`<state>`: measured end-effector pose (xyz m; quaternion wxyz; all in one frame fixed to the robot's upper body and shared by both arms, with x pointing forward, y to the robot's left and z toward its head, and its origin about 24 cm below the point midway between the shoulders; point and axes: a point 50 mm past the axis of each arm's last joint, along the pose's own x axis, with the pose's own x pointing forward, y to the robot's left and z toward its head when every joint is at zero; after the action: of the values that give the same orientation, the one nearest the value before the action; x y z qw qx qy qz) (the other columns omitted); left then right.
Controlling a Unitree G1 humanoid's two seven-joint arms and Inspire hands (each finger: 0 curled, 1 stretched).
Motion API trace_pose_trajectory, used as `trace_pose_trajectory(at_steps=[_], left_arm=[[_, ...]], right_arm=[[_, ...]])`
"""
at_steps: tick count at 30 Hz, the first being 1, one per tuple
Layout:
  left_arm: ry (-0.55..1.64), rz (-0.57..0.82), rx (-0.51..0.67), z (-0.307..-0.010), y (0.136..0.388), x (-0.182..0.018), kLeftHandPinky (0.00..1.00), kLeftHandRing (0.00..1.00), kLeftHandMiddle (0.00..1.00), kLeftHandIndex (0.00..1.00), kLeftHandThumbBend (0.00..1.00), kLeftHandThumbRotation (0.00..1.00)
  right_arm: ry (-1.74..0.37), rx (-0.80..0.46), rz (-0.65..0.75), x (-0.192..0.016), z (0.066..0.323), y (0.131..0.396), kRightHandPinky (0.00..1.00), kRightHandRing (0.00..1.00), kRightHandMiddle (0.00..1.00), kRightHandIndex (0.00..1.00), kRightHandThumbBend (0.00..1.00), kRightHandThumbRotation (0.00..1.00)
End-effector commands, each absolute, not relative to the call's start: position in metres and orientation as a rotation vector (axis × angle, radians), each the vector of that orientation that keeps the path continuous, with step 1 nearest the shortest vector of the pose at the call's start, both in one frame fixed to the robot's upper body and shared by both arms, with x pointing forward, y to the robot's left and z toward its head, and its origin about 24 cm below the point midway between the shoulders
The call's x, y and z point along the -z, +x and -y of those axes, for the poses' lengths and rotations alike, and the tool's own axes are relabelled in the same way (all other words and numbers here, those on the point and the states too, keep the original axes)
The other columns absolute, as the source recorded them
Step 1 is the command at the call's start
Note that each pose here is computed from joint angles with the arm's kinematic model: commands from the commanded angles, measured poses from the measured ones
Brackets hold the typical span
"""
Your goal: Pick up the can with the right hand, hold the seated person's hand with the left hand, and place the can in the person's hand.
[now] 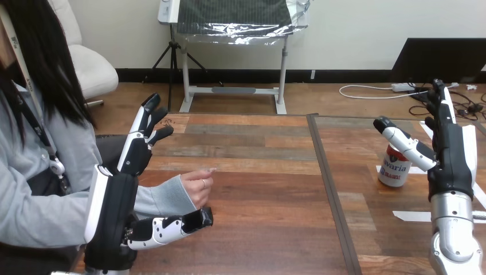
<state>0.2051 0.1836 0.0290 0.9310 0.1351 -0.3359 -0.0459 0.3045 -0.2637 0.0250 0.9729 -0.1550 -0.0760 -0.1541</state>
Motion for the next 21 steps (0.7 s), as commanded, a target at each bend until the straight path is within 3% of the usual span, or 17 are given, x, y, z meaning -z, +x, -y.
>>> trace_pose_trajectory(at_steps=[1,21], left_arm=[[0.275,0.750,0.107,-0.1837,0.2141,-0.0396,0.84,0.93,0.97,0.96,1.00,0.58],[0.262,0.731,0.113,-0.1850,0.2107,-0.0378,0.83,0.94,0.98,0.96,1.00,0.57]], right_arm=[[-0.349,0.309,0.235,-0.0539,0.2647,0.3240,0.94,0.96,0.97,0.99,1.00,0.46],[-0.388,0.318,0.154,-0.0446,0.2693,0.3221,0.92,0.95,0.96,0.99,1.00,0.46]])
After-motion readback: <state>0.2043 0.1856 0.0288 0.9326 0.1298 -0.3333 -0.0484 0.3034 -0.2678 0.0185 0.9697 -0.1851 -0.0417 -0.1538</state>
